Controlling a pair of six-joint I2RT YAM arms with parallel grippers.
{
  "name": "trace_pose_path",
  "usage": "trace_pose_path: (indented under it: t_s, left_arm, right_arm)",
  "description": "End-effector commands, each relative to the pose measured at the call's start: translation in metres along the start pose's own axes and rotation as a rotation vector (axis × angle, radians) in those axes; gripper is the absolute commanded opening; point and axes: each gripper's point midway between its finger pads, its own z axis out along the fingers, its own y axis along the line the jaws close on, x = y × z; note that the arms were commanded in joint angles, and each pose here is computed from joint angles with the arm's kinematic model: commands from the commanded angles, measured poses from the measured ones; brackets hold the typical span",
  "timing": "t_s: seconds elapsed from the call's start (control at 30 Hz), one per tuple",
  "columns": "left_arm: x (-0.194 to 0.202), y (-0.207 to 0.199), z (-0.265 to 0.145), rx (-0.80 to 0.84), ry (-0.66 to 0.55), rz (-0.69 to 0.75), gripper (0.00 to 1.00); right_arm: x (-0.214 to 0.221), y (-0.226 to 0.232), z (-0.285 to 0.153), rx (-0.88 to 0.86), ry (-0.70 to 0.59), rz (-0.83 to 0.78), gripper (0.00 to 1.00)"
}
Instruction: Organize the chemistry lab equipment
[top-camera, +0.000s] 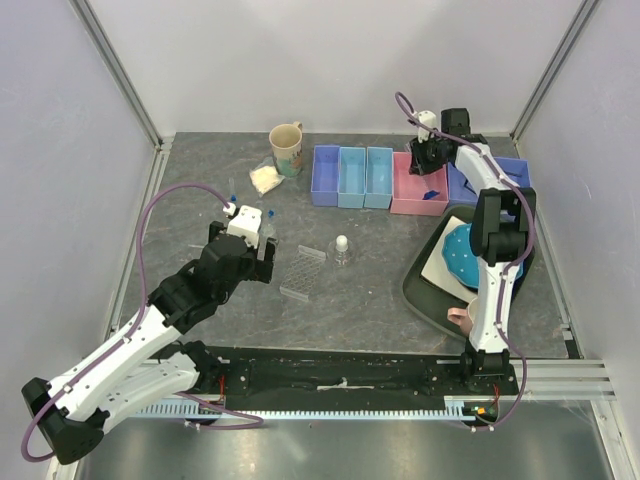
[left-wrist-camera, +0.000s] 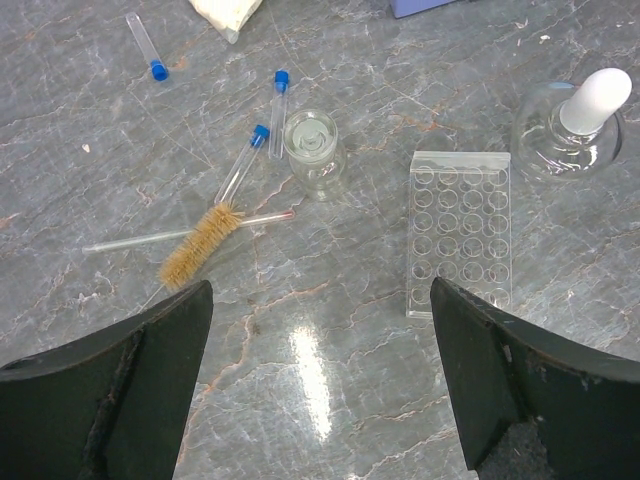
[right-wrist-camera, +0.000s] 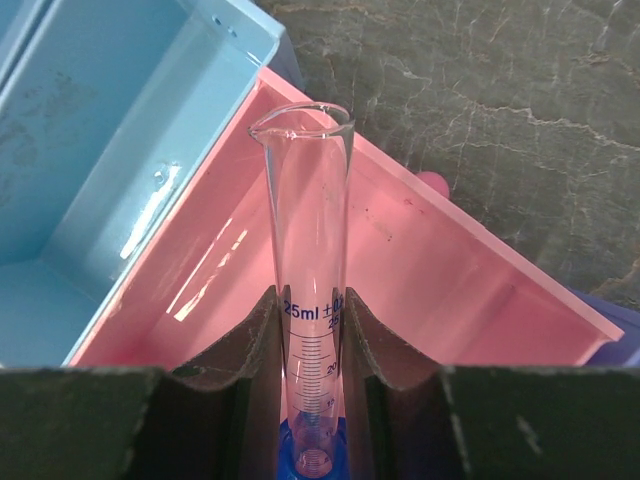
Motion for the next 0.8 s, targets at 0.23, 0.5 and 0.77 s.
trace_pose_path:
  t_s: [0.23,0.5,0.77]
  left_arm:
    - [-0.008,0.002,0.004,-0.011,-0.035,0.019,0.96]
    - [-0.006,-0.002,0.004,0.012,-0.028,0.025,0.97]
    - [-0.009,-0.010,0.000,0.068,-0.047,0.014,1.00]
  right_arm:
    - [0.019,-0.004,0.015,-0.012,0.075,-0.041,0.25]
    - [0.018,0.001,0.014,-0.022,0.090,-0.046,0.41]
    - [-0.008,0.000,-0.020,0.019,0.036,-0.076,0.47]
